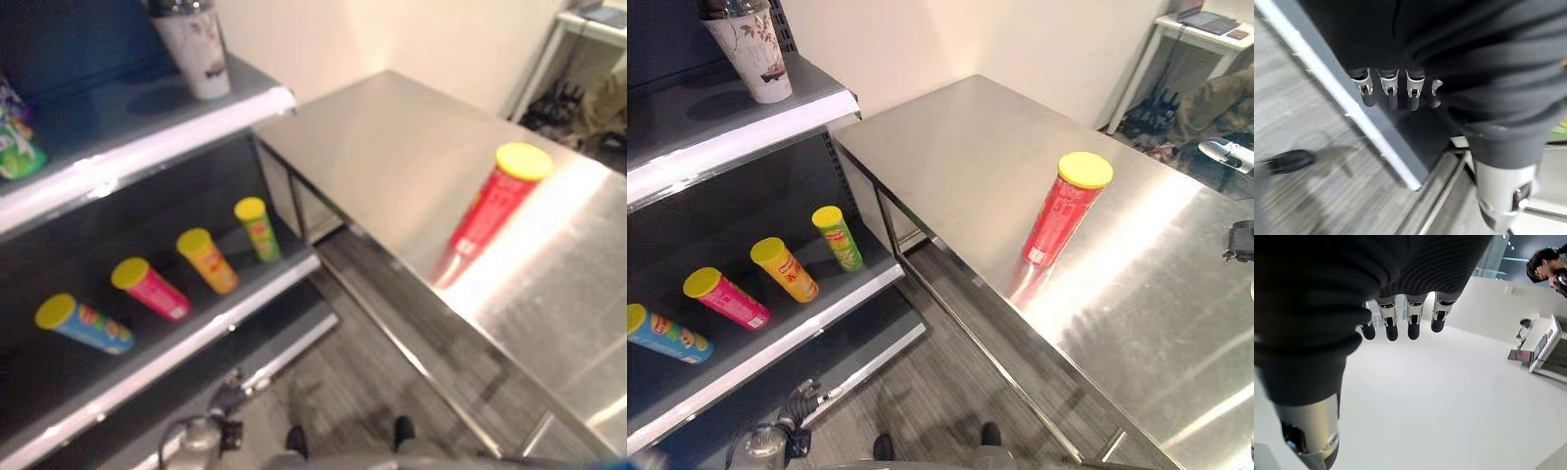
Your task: Put the goods on the table back onto the shelves and tidy them up.
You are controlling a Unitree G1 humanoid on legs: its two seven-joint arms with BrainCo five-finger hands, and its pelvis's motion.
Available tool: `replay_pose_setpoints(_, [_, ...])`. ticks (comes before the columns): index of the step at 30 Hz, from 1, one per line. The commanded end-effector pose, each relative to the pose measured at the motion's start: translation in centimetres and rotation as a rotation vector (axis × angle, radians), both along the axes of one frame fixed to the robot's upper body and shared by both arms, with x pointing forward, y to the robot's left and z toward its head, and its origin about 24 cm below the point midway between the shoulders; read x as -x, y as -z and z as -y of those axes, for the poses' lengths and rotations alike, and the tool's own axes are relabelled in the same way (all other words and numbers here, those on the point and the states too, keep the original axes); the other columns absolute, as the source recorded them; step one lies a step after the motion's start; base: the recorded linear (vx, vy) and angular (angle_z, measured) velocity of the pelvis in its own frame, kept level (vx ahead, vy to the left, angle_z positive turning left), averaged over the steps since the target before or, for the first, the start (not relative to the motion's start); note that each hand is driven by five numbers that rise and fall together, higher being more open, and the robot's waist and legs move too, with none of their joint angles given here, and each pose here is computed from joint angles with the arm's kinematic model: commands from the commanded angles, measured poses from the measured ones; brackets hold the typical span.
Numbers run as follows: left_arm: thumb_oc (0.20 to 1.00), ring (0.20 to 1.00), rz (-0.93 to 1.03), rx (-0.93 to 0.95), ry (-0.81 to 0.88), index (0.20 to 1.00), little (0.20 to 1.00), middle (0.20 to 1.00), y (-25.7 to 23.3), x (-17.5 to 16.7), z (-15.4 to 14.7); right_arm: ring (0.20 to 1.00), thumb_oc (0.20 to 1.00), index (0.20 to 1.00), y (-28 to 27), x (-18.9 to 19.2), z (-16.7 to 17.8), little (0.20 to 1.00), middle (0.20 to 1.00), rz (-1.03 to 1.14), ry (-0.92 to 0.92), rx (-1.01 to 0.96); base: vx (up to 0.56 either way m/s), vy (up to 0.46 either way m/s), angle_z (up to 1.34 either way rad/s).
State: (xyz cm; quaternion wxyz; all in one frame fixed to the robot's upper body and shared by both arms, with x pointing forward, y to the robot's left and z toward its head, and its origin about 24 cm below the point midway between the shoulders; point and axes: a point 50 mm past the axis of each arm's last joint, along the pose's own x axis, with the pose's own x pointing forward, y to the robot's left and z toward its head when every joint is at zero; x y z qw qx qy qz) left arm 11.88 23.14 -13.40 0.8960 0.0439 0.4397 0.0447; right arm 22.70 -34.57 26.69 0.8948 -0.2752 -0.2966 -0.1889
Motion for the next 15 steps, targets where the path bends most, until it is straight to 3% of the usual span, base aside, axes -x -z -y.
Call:
replay_pose_setpoints(1, [1.000,1.000,0.017,-0.106,0.089,1.000,1.000,1.000,-0.8,-1.3,-1.9,1.000,1.000,1.000,-2.8,0.7,-0.1,1.000,1.000,0.103,-0.028,0.043,0.02,0.005,0.07])
replay_pose_setpoints(15, [1.000,1.000,-0.020,-0.115,0.062,1.000,1.000,1.000,-0.3,0.0,-2.1,1.000,1.000,1.000,0.3,-1.0,-0.3,1.000,1.000,-0.186,-0.066,0.145,0.00,0.003,0.02])
